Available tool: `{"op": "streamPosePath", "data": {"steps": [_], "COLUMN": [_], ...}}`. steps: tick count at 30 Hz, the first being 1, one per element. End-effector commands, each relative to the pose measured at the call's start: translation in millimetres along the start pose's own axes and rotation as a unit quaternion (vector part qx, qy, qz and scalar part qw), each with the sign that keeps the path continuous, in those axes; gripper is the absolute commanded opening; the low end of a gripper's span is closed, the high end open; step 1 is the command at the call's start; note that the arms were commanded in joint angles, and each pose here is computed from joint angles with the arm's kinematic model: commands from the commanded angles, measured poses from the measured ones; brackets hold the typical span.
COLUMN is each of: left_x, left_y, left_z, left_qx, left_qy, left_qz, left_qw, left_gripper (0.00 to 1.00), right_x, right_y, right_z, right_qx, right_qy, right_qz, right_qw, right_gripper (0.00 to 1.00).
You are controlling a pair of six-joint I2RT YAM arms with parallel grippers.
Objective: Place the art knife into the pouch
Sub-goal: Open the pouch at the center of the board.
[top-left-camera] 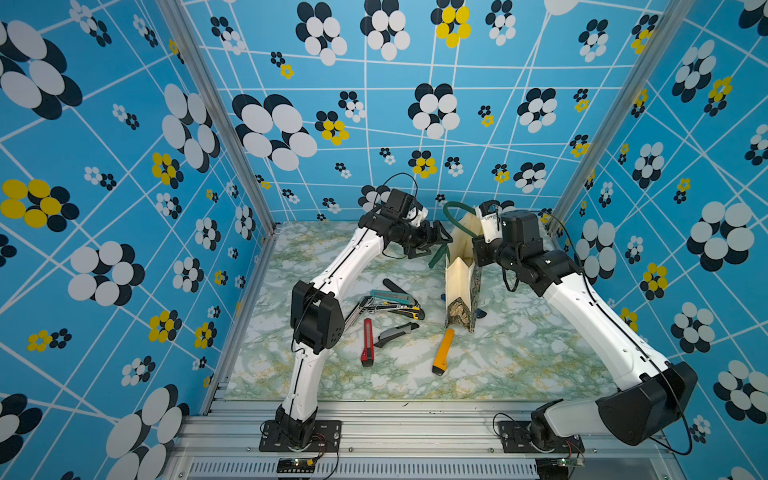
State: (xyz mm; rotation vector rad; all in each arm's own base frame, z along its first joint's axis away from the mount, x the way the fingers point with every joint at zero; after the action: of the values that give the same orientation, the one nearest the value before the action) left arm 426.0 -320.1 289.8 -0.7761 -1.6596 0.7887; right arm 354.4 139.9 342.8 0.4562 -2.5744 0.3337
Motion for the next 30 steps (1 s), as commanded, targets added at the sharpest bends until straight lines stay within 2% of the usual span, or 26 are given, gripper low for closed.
{"op": "streamPosePath", "data": {"steps": [1,4,9,14,17,19,21,23,25,27,30], "left_x": [13.8,15.2,-13.4,-29.3,-40.8,-54.3,-64.3,-68.3,-66.2,-61.3,-46.8], "left_y": [3.6,7.0,8.1,4.4,12.6,30.9,45.1,48.2,47.0,48.4,46.0], "left_z": [-4.3,-6.4,-3.3,5.6,7.7,5.8,2.8,-1.3,-4.8,-8.2,-11.9], "left_qx": [-0.026,-0.047,-0.068,-0.093,-0.092,-0.088,-0.069,-0.063,-0.072,-0.081,-0.101], "left_qy": [-0.038,-0.052,-0.003,0.010,0.021,0.026,0.035,0.032,0.018,0.005,-0.018], "left_qz": [-0.041,-0.064,-0.055,-0.067,-0.073,-0.095,-0.105,-0.104,-0.112,-0.129,-0.163], "left_qw": [0.998,0.996,0.996,0.993,0.993,0.991,0.991,0.992,0.991,0.988,0.981], "left_gripper": [0.92,0.92,0.91,0.91,0.92,0.90,0.72,0.49,0.34,0.23,0.00], "right_x": [8.9,9.5,7.8,4.5,4.7,5.9,7.2,10.3,15.3,22.4,35.4], "right_y": [-1.2,-2.2,-0.6,1.3,0.3,-1.6,-5.1,-12.4,-20.2,-30.0,-49.5], "right_z": [-11.2,-8.4,-6.2,-0.7,-0.8,-3.0,-3.3,0.4,7.0,18.2,50.5], "right_qx": [-0.013,-0.012,-0.024,-0.046,-0.055,-0.071,-0.092,-0.127,-0.164,-0.222,-0.338], "right_qy": [-0.040,-0.040,-0.053,-0.057,-0.063,-0.076,-0.089,-0.098,-0.108,-0.115,-0.108], "right_qz": [0.005,0.011,0.007,0.002,0.005,0.013,0.027,0.057,0.089,0.131,0.215], "right_qw": [0.999,0.999,0.998,0.997,0.996,0.994,0.991,0.985,0.977,0.959,0.910], "right_gripper": [0.00,0.00,0.00,0.00,0.00,0.00,0.00,0.00,0.00,0.01,0.02]}}
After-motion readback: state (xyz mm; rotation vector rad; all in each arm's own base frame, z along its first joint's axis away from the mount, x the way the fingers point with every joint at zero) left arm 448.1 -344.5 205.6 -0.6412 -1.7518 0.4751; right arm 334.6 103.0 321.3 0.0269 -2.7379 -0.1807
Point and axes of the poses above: each gripper's point midway between its finger pads, its own x axis back along the fingers, its own y axis along the line the jaws close on, z = x × y, the point moved 6 cm from there along x, back along the fingers, and after that the axes turned 6 degrees about x, right-handed, at the moved point
